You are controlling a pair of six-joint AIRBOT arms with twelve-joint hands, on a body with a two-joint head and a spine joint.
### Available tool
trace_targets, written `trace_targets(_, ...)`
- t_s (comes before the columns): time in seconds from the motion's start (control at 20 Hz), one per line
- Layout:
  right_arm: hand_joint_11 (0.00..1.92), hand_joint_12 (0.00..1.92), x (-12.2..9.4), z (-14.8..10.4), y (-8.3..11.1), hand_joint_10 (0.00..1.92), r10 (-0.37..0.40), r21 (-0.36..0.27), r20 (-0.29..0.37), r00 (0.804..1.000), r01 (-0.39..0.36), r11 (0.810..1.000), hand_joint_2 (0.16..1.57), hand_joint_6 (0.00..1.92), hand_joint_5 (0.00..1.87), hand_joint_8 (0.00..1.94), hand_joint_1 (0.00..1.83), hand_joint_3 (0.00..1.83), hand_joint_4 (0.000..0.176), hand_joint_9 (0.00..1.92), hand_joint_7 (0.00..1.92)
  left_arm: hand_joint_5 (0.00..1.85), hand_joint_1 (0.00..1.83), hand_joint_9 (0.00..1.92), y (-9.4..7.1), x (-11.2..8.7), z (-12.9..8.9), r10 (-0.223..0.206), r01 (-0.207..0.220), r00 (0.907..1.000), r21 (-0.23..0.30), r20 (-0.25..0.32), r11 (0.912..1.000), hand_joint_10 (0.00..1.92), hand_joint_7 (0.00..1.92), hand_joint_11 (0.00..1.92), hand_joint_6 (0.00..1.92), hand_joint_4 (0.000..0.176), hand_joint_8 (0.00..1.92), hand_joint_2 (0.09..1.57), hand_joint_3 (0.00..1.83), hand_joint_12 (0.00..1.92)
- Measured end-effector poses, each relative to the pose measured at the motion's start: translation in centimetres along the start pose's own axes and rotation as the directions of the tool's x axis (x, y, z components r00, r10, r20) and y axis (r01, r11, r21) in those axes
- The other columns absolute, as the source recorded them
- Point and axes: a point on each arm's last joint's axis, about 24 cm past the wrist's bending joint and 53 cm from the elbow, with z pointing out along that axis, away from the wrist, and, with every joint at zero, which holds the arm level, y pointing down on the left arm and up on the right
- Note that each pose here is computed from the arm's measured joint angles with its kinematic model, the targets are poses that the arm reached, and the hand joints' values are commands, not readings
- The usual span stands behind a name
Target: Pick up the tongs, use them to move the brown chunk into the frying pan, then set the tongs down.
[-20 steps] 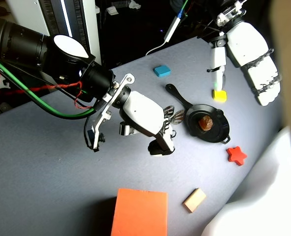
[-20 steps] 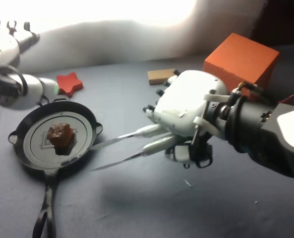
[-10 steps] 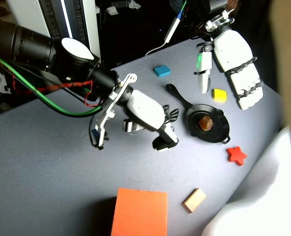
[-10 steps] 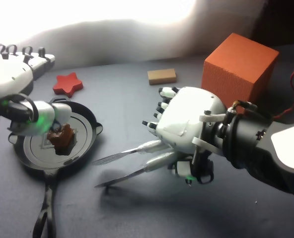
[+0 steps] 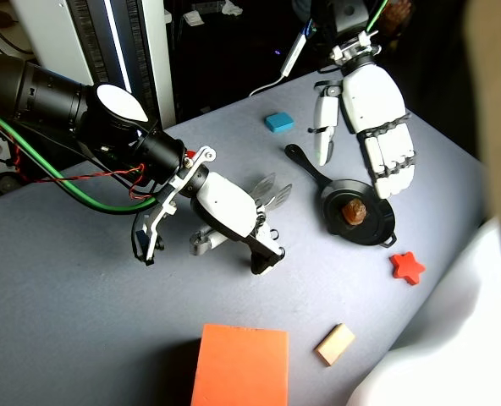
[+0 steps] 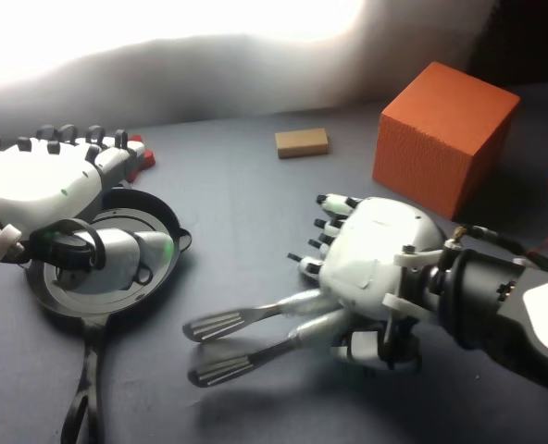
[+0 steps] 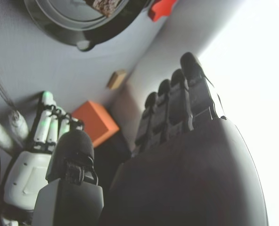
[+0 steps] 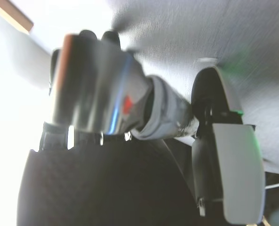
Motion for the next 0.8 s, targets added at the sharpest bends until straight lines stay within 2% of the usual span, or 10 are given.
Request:
trace_targets(0.05,0.00,0.40,0.3,-0.1,-0.8,0.11,0.002,0.019,-0.006,1.000,-0.002,1.000,1.09,0.01,0.03,0.00,0.08,0.00,0.000,0.11,0.13,0.00,0.08,0.01,-0.2,0.2,0.1,-0.002,0.002,1.0000,0.001,0.001,1.0000,0.00,0.02,0.00,0.00,0.003,0.00,1.32,0.00,0.22)
trace_targets(0.1,0.00,0.11,0.5,-0.2,-1.1,0.06,0.005,0.029,-0.009,1.000,-0.005,1.000,1.05,0.00,0.01,0.01,0.08,0.00,0.000,0.05,0.04,0.03,0.22,0.03,-0.4,0.4,0.1,-0.002,0.002,1.0000,0.005,-0.004,1.0000,0.01,0.05,0.00,0.01,0.000,0.01,1.30,0.00,0.21)
trace_targets(0.15,0.00,0.02,0.5,-0.3,-1.2,0.04,0.006,0.031,-0.009,1.000,-0.006,0.999,1.03,0.00,0.00,0.00,0.09,0.00,0.000,0.02,0.01,0.03,0.23,0.05,-0.7,0.6,0.0,-0.004,0.004,1.0000,0.009,-0.007,1.0000,0.01,0.06,0.00,0.01,0.003,0.01,1.30,0.00,0.24)
trace_targets(0.3,0.00,0.00,0.4,-1.1,-1.0,0.03,0.007,0.026,-0.010,1.000,-0.006,1.000,1.01,0.00,0.00,0.00,0.09,0.00,0.000,0.02,0.00,0.04,0.25,0.06,-1.8,1.9,-0.4,-0.008,0.009,0.9995,0.032,-0.031,0.9995,0.01,0.07,0.00,0.00,0.006,0.00,1.29,0.00,0.32)
trace_targets(0.4,0.00,0.00,0.5,-2.0,-0.6,0.03,0.008,0.010,-0.016,1.000,-0.008,1.000,1.01,0.00,0.00,0.00,0.09,0.00,0.000,0.02,0.00,0.02,0.19,0.06,-2.2,2.0,-0.5,-0.009,0.010,0.9995,0.036,-0.031,0.9993,0.00,0.06,0.00,0.00,0.002,0.00,1.30,0.00,0.39)
trace_targets(0.55,0.04,0.02,0.1,-3.3,-0.8,0.05,0.013,0.012,-0.011,1.000,-0.013,1.000,1.04,0.00,0.01,0.02,0.05,0.00,0.000,0.08,0.07,0.05,0.21,0.10,-2.5,2.3,-0.7,-0.011,0.012,0.9995,0.037,-0.030,0.9992,0.01,0.10,0.00,0.01,0.007,0.01,1.28,0.00,0.49)
trace_targets(0.6,0.01,0.29,-0.2,-3.7,-1.2,0.01,0.018,0.020,-0.006,1.000,-0.018,1.000,1.06,0.00,0.04,0.02,0.03,0.00,0.000,0.18,0.15,0.07,0.15,0.11,-2.6,2.3,-0.8,-0.009,0.010,0.9995,0.039,-0.031,0.9992,0.01,0.11,0.00,0.01,0.012,0.01,1.30,0.01,0.50)
trace_targets(0.65,0.00,0.42,-0.7,-4.0,-1.5,0.01,0.031,0.027,0.002,1.000,-0.031,0.999,1.08,0.01,0.06,0.02,0.02,0.00,0.000,0.23,0.21,0.09,0.16,0.11,-2.6,2.3,-0.8,-0.008,0.009,0.9995,0.038,-0.030,0.9992,0.01,0.12,0.00,0.01,0.011,0.01,1.30,0.01,0.50)
trace_targets(0.7,0.00,0.62,-1.6,-4.5,-2.0,0.03,0.064,0.039,0.013,0.998,-0.064,0.997,1.10,0.02,0.11,0.03,0.01,0.01,0.000,0.29,0.28,0.09,0.18,0.11,-2.8,2.4,-0.8,-0.008,0.010,0.9995,0.040,-0.032,0.9991,0.01,0.12,0.00,0.01,0.001,0.00,1.30,0.01,0.50)
trace_targets(0.8,0.00,1.01,-3.1,-5.7,-3.1,0.09,0.173,0.065,0.005,0.985,-0.173,0.983,1.14,0.06,0.29,0.04,0.02,0.01,0.000,0.44,0.46,0.14,0.20,0.16,-2.9,2.7,-0.9,-0.006,0.008,0.9993,0.042,-0.038,0.9991,0.01,0.19,0.00,0.02,0.008,0.01,1.31,0.00,0.57)
